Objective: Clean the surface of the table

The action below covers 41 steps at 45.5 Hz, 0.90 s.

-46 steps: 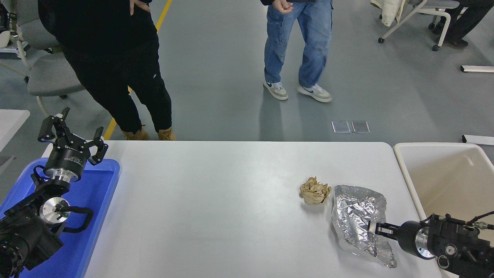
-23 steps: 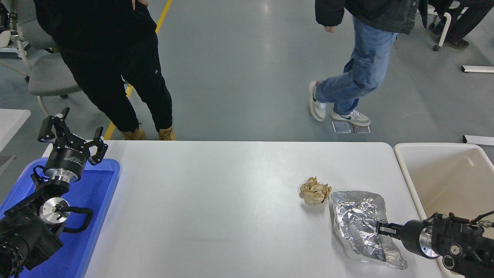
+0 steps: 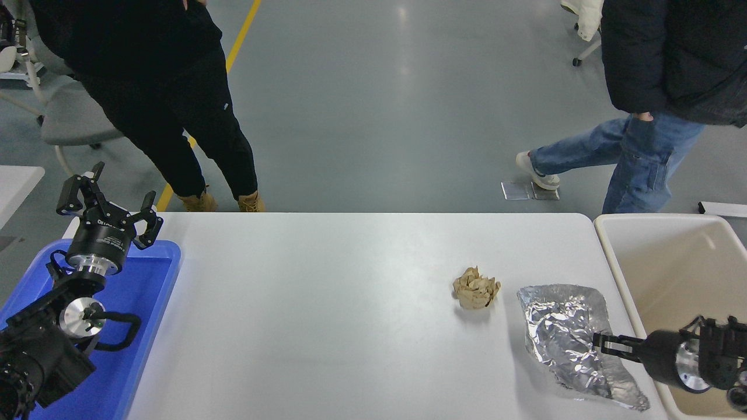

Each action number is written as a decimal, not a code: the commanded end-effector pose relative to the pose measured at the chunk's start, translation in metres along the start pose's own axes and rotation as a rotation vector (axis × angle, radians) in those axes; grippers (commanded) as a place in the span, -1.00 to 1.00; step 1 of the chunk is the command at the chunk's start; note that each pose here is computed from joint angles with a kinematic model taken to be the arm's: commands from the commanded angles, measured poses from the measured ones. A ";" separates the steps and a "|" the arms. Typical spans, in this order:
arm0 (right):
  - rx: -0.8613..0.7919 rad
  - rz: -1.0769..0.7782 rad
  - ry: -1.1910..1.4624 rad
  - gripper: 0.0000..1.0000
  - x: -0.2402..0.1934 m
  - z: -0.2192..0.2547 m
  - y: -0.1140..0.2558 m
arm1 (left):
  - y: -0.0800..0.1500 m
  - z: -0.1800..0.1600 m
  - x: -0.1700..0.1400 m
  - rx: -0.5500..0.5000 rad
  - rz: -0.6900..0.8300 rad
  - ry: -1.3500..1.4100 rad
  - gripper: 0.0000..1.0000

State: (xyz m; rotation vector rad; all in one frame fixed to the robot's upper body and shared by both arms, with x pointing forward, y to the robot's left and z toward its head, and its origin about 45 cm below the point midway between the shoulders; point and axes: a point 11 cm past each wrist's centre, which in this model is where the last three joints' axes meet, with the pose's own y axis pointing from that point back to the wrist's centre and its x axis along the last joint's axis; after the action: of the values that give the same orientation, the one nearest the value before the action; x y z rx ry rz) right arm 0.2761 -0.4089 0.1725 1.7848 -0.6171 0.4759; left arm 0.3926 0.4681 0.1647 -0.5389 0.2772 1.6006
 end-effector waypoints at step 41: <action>0.034 0.080 -0.034 -1.00 0.147 -0.004 0.156 | 0.000 0.000 0.000 0.000 0.000 0.000 1.00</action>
State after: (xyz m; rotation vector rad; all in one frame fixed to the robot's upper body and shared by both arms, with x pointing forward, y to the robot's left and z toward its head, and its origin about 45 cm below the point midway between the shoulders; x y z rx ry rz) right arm 0.2835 -0.4430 0.3712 1.8466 -0.6488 0.5416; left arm 0.3927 0.4679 0.1647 -0.5392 0.2773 1.6000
